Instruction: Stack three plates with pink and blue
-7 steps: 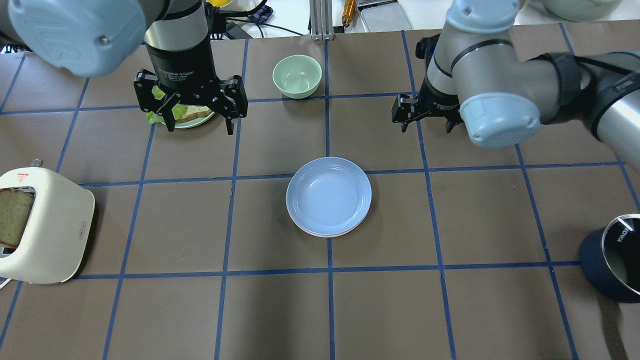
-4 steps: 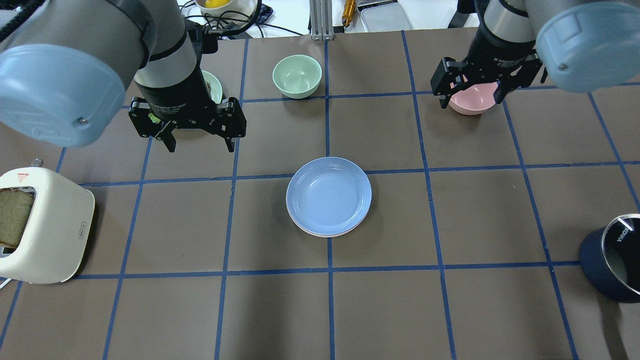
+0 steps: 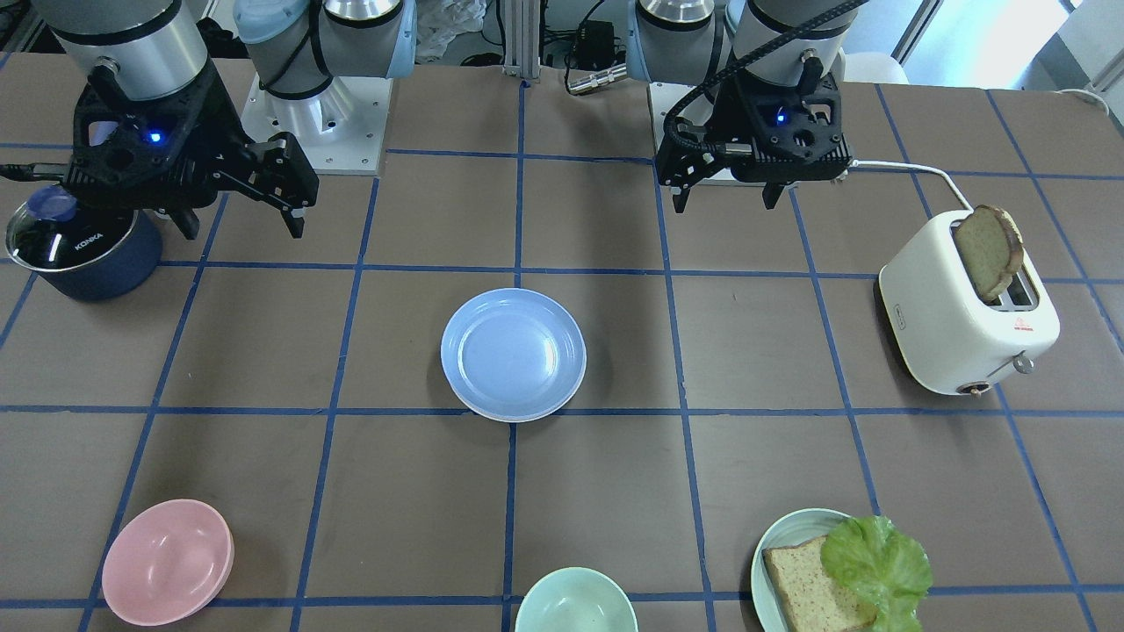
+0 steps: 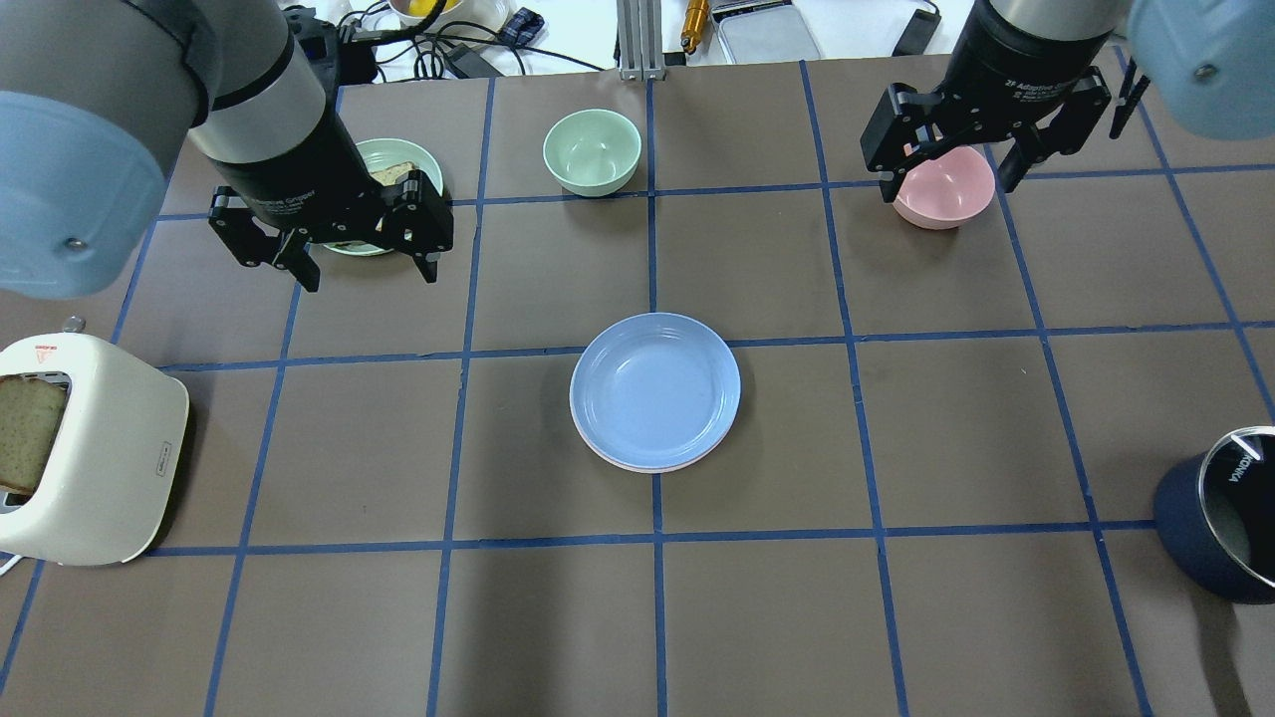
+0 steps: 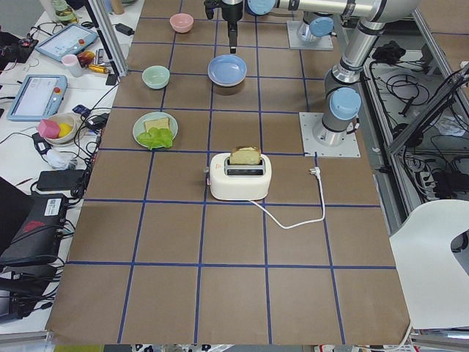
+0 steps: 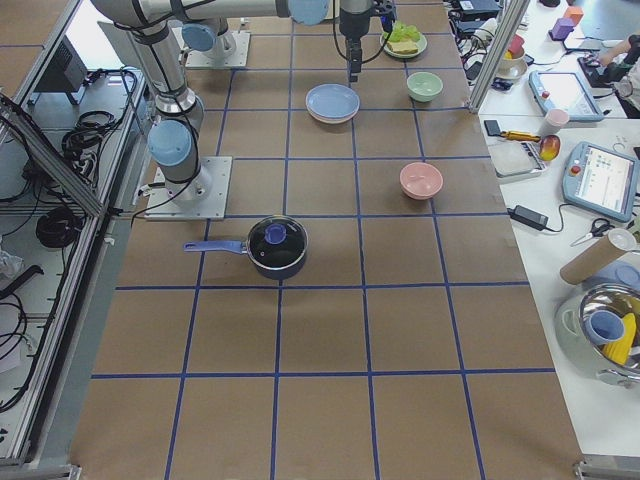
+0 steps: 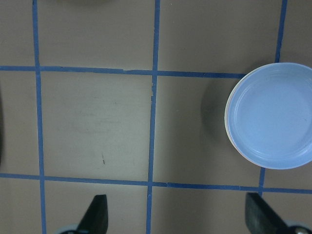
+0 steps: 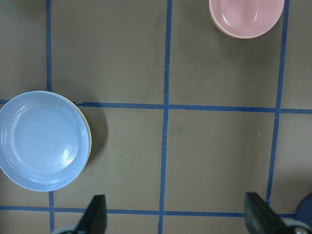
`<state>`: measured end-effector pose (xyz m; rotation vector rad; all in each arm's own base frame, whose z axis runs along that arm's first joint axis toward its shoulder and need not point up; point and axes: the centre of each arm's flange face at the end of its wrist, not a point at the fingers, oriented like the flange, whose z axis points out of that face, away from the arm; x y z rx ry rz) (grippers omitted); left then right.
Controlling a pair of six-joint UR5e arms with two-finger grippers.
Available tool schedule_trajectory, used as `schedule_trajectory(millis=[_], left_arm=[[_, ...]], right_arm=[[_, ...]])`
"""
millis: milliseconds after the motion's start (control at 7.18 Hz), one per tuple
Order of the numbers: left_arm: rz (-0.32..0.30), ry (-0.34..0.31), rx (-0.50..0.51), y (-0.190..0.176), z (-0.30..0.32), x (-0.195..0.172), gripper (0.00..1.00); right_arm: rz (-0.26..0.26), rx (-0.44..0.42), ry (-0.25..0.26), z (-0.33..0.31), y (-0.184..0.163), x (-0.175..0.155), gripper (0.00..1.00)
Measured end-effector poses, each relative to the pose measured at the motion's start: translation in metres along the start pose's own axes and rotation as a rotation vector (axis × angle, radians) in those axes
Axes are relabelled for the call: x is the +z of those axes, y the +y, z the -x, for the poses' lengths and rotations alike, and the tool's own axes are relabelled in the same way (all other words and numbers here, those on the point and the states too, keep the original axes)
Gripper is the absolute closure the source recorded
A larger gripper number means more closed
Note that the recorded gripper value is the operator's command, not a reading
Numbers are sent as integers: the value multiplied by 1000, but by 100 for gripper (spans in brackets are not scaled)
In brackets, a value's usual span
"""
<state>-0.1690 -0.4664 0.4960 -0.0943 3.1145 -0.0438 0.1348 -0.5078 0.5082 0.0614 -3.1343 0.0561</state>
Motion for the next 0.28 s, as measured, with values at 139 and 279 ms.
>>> schedule_trajectory(millis=[139, 279], left_arm=[[-46, 6, 0, -6, 0, -4, 0], [-71, 9, 2, -9, 0, -6, 0]], right_arm=[[1, 3, -1, 0, -1, 1, 0], [0, 5, -1, 1, -1, 1, 0]])
